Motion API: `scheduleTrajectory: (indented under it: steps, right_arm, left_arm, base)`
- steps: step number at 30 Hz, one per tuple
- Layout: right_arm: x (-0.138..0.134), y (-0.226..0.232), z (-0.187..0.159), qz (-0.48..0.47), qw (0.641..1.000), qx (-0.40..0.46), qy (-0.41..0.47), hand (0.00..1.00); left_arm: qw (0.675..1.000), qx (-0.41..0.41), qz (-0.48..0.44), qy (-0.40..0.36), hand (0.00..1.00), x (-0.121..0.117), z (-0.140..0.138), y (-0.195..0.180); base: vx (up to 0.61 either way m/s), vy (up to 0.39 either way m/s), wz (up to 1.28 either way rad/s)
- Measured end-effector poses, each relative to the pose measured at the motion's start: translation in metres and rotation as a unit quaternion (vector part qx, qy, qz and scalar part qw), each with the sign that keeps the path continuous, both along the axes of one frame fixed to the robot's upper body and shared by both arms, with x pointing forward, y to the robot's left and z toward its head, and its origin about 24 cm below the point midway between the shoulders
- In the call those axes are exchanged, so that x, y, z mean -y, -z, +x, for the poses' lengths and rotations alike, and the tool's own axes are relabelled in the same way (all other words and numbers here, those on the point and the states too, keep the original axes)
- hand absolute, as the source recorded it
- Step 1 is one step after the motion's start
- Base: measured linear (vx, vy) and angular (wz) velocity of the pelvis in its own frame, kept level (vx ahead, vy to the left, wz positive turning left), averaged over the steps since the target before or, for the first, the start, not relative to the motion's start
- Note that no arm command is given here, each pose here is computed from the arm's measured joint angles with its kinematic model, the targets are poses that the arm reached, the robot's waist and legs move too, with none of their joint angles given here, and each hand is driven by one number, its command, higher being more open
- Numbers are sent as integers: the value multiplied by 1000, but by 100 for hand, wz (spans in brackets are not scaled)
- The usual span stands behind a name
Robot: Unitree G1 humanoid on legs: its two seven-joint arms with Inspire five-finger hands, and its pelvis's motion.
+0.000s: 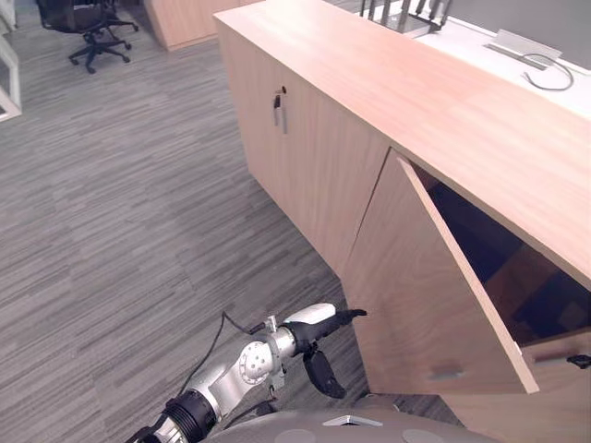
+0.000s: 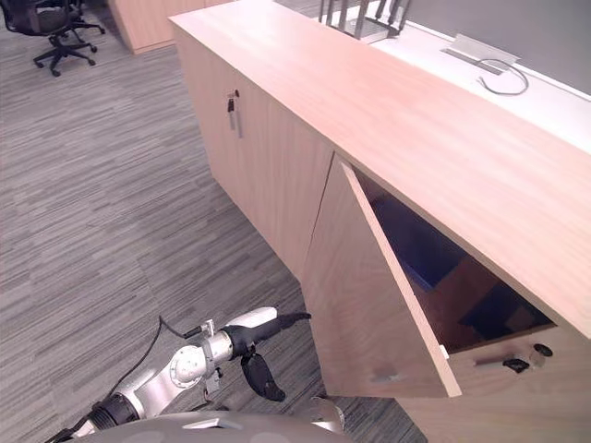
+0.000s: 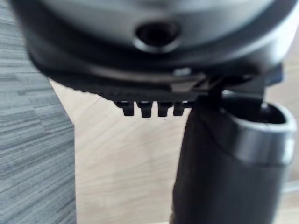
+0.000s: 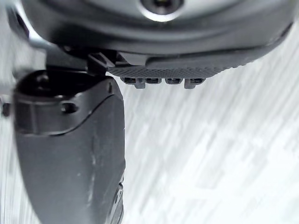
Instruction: Walk over to the cabinet, pick up the folder, carry it to the office cabinet, place the folder inside the office cabinet, then close the office cabinet door
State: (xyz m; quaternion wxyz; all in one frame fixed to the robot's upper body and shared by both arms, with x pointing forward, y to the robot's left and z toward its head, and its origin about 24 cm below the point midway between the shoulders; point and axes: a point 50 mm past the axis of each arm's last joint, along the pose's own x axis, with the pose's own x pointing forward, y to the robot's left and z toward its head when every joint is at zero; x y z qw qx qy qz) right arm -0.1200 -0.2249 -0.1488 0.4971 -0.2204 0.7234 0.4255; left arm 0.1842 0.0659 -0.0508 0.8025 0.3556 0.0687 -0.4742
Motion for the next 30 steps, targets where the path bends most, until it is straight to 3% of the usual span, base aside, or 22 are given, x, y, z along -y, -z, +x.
scheduleTrajectory:
  steps: [2,5,13,22,24,27,30]
  right_arm:
    - [-17,-3,-19,25,999,-33,20,100]
    - [-30,-2,-20,44,998,-31,35,100]
    - [-20,4,4,10,997,16,76,100]
    - [-25,10,18,22,998,29,46,100]
    - [-33,12,25,41,999,31,7,100]
    - [-62,12,38,156,959,38,-234,100]
    - [-85,6,29,230,957,13,-178,100]
  left_arm:
    - [1000,5,-4,-14,100,-2,4,-2]
    - [999,14,-16,-34,100,-1,9,-5]
    - [999,16,-32,-36,100,7,9,-8]
    - [998,51,-26,0,100,22,22,-17]
    - [996,73,-12,40,100,36,32,-23]
    - [989,95,11,109,100,64,36,-26]
    - [981,118,-15,153,100,90,32,-39]
  base:
    - [-36,7,-11]
    - [-67,11,-3]
    - [-7,1,1]
    - [33,4,-5]
    - [-10,12,-6]
    - [-42,17,-11]
    - [4,19,-15]
